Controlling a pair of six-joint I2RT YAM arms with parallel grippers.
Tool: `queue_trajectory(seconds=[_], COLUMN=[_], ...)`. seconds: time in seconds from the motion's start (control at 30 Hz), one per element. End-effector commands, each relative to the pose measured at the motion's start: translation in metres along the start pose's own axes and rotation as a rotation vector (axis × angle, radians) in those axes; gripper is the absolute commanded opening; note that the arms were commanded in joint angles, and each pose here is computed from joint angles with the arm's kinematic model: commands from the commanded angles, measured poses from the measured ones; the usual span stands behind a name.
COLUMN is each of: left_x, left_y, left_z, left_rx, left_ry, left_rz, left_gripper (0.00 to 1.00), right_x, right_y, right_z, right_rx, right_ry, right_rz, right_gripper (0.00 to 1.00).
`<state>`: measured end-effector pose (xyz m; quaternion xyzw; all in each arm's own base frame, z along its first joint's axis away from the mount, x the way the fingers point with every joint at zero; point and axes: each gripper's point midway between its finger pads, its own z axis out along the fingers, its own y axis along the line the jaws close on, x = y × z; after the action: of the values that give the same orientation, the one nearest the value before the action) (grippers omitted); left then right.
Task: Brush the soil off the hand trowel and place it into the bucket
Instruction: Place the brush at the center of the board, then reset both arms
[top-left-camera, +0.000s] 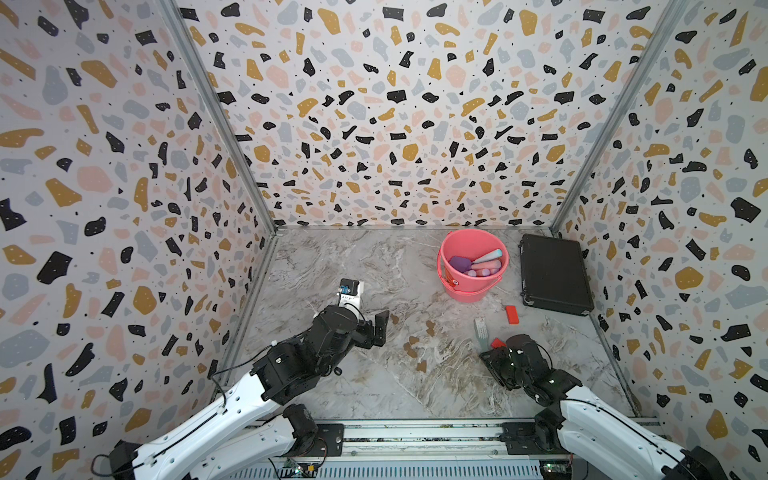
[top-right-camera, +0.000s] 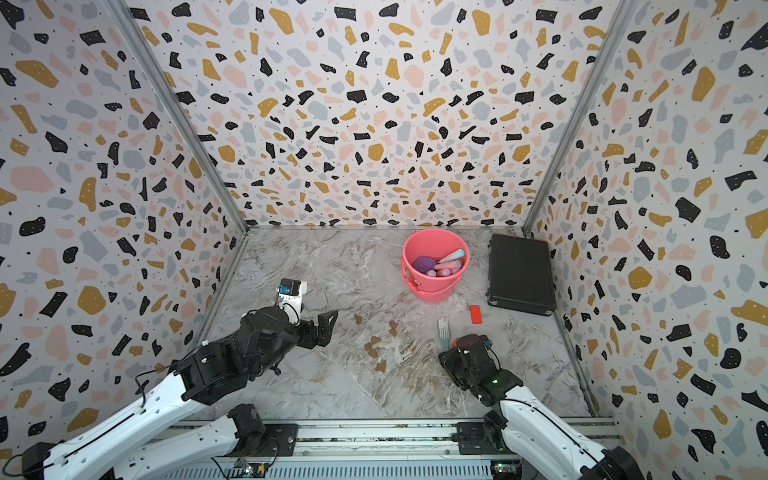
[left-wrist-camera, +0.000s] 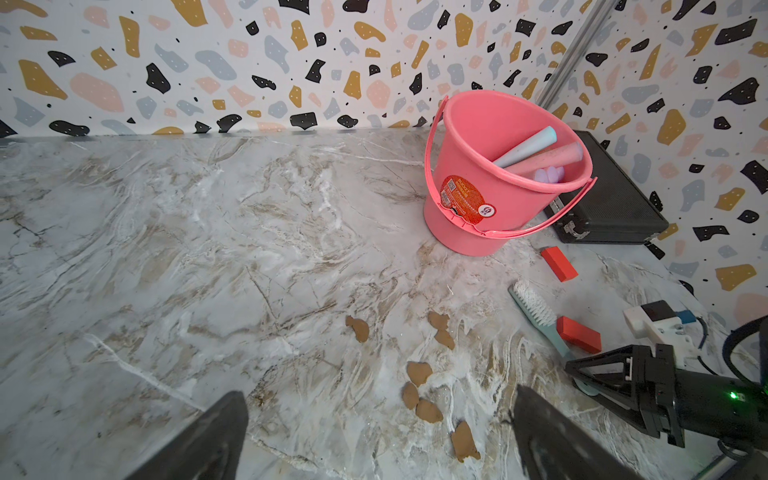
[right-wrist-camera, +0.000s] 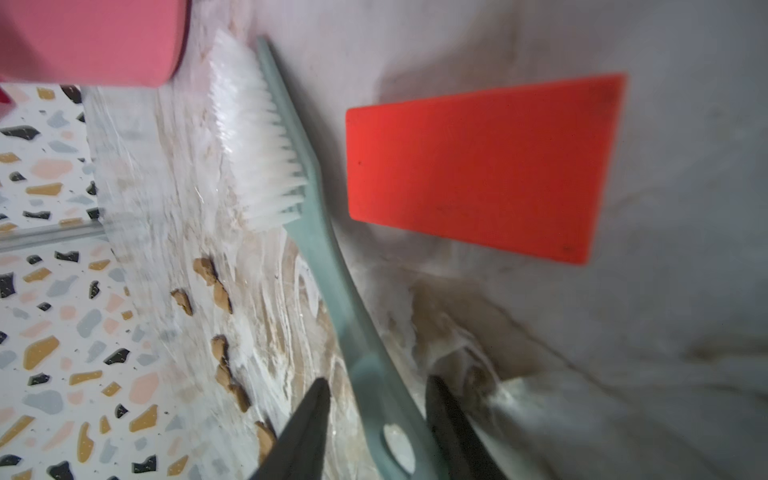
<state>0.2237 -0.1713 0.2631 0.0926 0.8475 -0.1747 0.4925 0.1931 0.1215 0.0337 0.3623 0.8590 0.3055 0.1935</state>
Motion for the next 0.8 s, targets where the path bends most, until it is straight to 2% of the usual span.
queue_trajectory(seconds=[0.0, 0.03, 0.07, 0.2, 0.37, 0.47, 0.6, 0.7, 0.77], left_x=[-0.022, -0.024, -0.025, -0.032, -0.049, -0.056, -0.056, -0.049, -0.041], left_y=[0.002, 0.004, 0.006, 0.019, 0.052, 0.080, 0.099, 0.108, 0.121], left_z=[-0.010, -0.011, -0.013, -0.018, -0.035, -0.050, -0.057, -0.050, -0.044], left_rx=[-0.004, -0.011, -0.020, -0.089, -0.266, -0.424, -0.547, -0.588, -0.631], left_ry=[-0.079, -0.087, -0.094, -0.129, -0.238, -0.318, -0.395, -0.420, -0.423], left_rz=[-0.021, -0.019, -0.014, 0.009, 0.033, 0.065, 0.142, 0.202, 0.204], left_gripper=[0.99, 0.99, 0.99, 0.99, 0.99, 0.99, 0.99, 0.99, 0.99], right_x=[-0.010, -0.014, -0.017, -0.031, -0.061, -0.091, -0.128, -0.154, -0.164], right_y=[-0.018, -0.016, -0.015, 0.004, 0.041, 0.057, 0.071, 0.074, 0.078], right_z=[-0.015, -0.020, -0.025, -0.046, -0.083, -0.103, -0.116, -0.124, -0.124], right_rx=[0.097, 0.094, 0.095, 0.064, 0.071, 0.132, 0.264, 0.395, 0.454], right_ry=[-0.066, -0.086, -0.103, -0.173, -0.323, -0.491, -0.711, -0.879, -0.947], right_rz=[-0.012, -0.026, -0.041, -0.136, -0.395, -0.558, -0.731, -0.776, -0.807], right_gripper=[0.81, 0.94, 0.99, 1.00, 0.99, 0.99, 0.99, 0.99, 0.99])
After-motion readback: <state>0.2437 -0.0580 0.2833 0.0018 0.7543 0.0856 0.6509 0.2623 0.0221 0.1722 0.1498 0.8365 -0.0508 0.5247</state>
